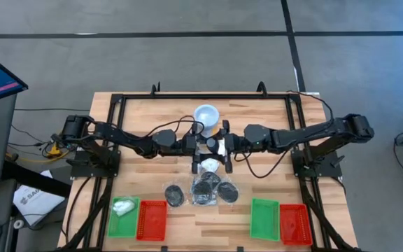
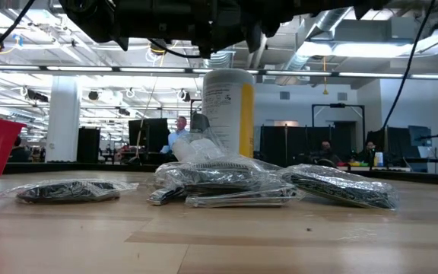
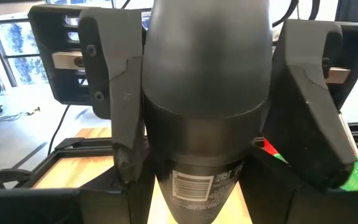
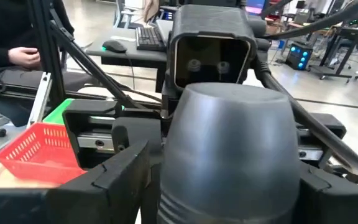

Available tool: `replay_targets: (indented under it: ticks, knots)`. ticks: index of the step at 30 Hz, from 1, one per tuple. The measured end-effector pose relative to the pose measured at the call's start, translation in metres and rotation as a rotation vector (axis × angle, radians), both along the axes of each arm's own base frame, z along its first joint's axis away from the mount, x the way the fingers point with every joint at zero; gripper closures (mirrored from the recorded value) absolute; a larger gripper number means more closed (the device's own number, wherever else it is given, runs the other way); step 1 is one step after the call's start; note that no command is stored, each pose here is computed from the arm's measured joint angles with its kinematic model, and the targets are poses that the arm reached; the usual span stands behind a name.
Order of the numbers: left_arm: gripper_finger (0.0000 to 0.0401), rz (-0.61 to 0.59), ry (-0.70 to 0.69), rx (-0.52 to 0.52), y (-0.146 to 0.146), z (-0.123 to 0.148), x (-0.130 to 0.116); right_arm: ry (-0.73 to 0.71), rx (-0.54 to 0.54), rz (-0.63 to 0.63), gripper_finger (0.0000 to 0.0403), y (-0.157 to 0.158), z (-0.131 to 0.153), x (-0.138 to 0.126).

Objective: Pick & Place Travel size toiletries
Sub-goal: Put the deodorant into the right red bin

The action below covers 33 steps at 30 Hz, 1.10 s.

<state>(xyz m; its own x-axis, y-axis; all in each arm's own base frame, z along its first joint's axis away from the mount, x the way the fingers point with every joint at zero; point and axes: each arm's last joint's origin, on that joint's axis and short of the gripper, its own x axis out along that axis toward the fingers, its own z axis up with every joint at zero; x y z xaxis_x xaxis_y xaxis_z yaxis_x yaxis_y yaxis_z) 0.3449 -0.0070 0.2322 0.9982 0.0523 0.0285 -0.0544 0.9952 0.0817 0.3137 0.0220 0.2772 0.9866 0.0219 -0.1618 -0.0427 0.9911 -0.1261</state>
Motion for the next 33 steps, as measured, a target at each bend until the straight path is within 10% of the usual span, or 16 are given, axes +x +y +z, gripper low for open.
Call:
replay_targets:
  ticks: [27, 33]
  knots:
    - [0.0217, 0.006, 0.014, -0.001, 0.0001, -0.004, 0.0017, 0.026, 0.013, -0.004, 0.0212, -0.0005, 0.0052, -0.0084]
    - [0.0157, 0.029, 0.007, -0.007, 0.0007, -0.0034, 0.0016, 0.039, 0.027, -0.007, 0.0212, -0.0006, 0.004, -0.0088]
